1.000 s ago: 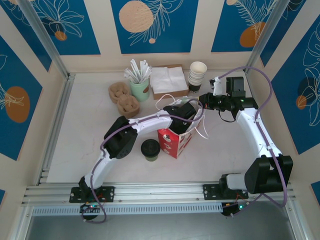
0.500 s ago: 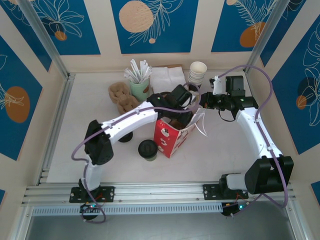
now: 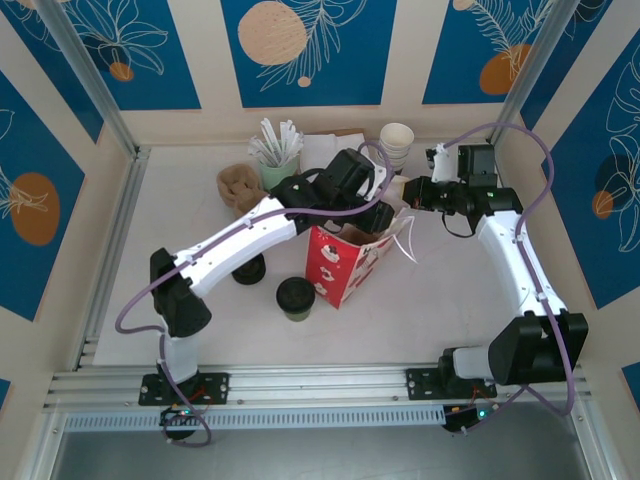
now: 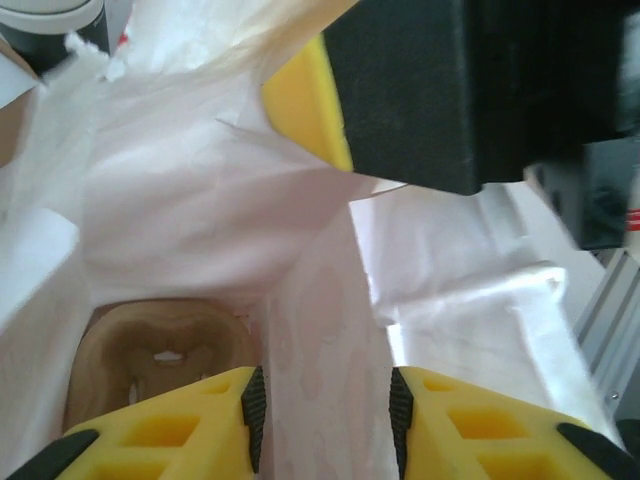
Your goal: Pack the takeout coffee
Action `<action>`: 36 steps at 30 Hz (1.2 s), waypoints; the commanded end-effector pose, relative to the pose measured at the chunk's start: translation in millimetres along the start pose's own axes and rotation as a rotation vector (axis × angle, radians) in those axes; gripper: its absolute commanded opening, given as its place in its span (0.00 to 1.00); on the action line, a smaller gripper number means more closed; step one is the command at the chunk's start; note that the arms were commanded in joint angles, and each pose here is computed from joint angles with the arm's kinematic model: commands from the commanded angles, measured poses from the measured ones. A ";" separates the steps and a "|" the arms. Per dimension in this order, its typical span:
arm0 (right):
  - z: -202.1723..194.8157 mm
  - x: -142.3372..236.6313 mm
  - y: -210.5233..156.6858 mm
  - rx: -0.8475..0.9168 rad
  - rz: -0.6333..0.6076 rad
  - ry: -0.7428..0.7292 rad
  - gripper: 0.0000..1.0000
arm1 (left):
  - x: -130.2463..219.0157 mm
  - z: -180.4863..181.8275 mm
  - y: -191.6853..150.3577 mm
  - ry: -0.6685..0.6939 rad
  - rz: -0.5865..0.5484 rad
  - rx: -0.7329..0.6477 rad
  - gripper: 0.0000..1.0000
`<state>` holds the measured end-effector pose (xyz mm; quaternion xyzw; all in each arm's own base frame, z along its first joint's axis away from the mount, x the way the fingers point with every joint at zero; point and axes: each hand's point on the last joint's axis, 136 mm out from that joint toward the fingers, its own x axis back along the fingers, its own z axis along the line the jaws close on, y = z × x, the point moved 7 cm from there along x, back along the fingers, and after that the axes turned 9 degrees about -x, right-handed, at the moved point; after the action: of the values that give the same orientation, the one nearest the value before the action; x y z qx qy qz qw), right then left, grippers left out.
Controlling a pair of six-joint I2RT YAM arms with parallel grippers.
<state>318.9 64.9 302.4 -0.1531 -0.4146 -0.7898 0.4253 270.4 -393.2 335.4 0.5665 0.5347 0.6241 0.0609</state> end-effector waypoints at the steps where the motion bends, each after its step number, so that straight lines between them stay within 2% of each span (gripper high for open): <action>1: -0.6 6.7 10.6 0.019 -0.029 -0.022 0.04 | 35.6 -11.9 22.0 -0.063 -0.083 -0.013 0.41; 6: -3.1 8.5 20.0 0.025 -0.046 -0.029 0.04 | 49.1 -26.1 36.9 -0.171 -0.142 -0.029 0.44; 11: 4.9 10.5 22.7 0.135 -0.059 0.029 0.05 | 83.1 -31.2 51.2 -0.180 -0.221 -0.047 0.44; 15: 12.8 15.5 18.8 0.265 -0.092 0.094 0.04 | 118.6 -19.5 55.2 -0.098 -0.282 -0.055 0.45; 21: 29.8 22.8 6.5 0.414 -0.119 0.215 0.03 | 160.5 21.5 39.5 0.126 -0.371 -0.057 0.48; 28: 50.0 23.6 -17.9 0.555 -0.130 0.241 0.03 | 155.0 70.2 7.3 0.264 -0.389 -0.038 0.50; 36: 51.6 21.1 -35.0 0.503 -0.074 0.213 0.03 | 137.2 83.0 15.4 0.255 -0.355 -0.058 0.51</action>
<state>278.4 101.7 335.9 0.0737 -0.5612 -0.6905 0.4503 288.2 -255.1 398.9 0.3948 0.6069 0.6838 0.0908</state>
